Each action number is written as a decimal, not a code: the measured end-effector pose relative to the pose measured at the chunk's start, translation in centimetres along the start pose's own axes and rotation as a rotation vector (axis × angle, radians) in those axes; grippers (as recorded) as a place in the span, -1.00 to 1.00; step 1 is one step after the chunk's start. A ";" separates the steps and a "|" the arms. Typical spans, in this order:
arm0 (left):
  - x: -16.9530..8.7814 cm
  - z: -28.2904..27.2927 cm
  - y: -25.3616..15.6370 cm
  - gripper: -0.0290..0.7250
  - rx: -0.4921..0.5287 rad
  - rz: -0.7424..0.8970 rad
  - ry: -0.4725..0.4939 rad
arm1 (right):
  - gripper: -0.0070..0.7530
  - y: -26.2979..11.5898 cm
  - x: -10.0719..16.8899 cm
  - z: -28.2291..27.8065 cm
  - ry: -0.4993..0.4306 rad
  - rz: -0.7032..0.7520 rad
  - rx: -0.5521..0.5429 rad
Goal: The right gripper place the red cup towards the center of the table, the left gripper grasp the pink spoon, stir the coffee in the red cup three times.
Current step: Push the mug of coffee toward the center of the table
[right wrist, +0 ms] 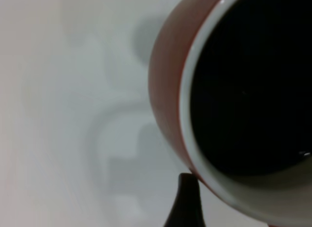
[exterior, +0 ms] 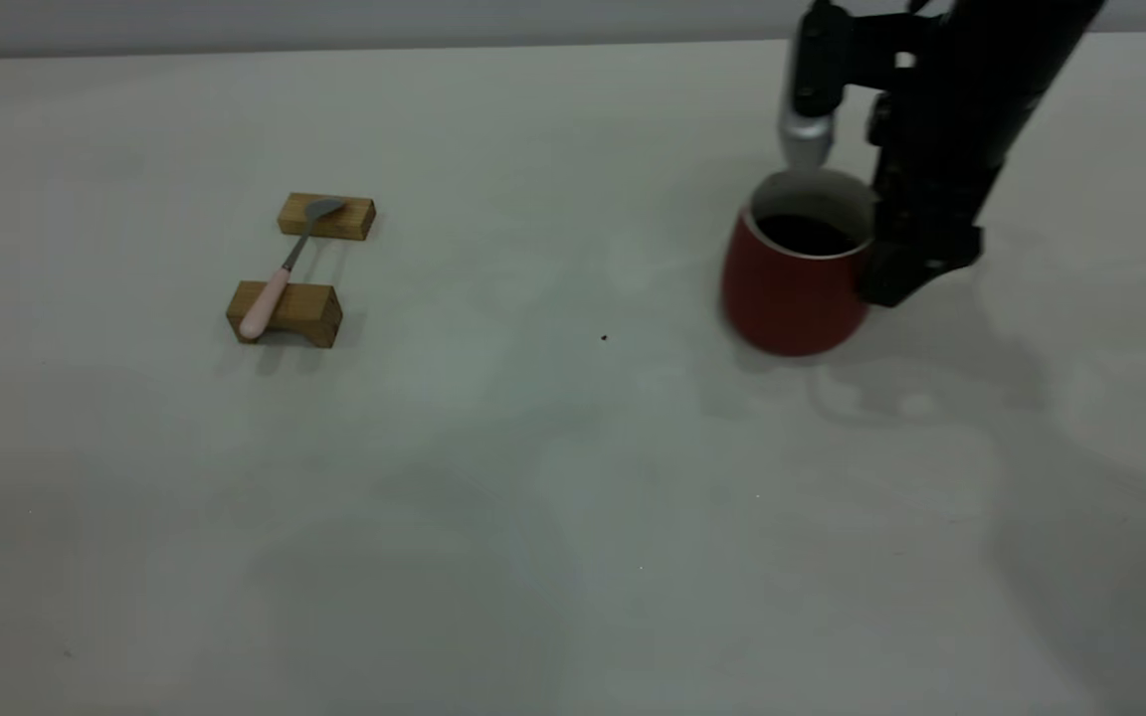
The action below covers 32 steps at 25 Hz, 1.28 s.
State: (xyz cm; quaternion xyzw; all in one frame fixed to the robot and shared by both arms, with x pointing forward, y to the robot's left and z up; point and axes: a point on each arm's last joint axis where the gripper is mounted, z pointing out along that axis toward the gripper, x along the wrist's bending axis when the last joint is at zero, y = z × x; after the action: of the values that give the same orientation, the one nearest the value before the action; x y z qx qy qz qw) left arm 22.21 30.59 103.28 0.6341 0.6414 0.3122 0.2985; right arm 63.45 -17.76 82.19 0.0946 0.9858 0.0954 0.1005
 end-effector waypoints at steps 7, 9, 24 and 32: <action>0.0 0.0 0.0 0.44 0.000 0.000 0.000 | 0.84 2.9 1.4 0.2 0.010 0.031 -0.062; 0.0 0.0 0.0 0.44 0.000 0.000 0.000 | 0.83 3.7 1.8 0.3 0.014 0.035 -0.077; 0.0 0.0 0.0 0.44 0.000 0.000 0.000 | 0.74 8.8 4.1 0.4 0.002 0.252 -0.231; 0.0 0.0 0.0 0.44 0.000 0.000 0.000 | 0.71 8.3 3.2 -3.6 0.107 0.477 -0.249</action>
State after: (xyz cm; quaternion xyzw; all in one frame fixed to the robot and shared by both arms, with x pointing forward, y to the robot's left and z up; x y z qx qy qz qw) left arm 22.21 30.59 103.28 0.6341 0.6414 0.3122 0.2985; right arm 60.96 -9.71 86.82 0.3058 0.9203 0.2416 0.0339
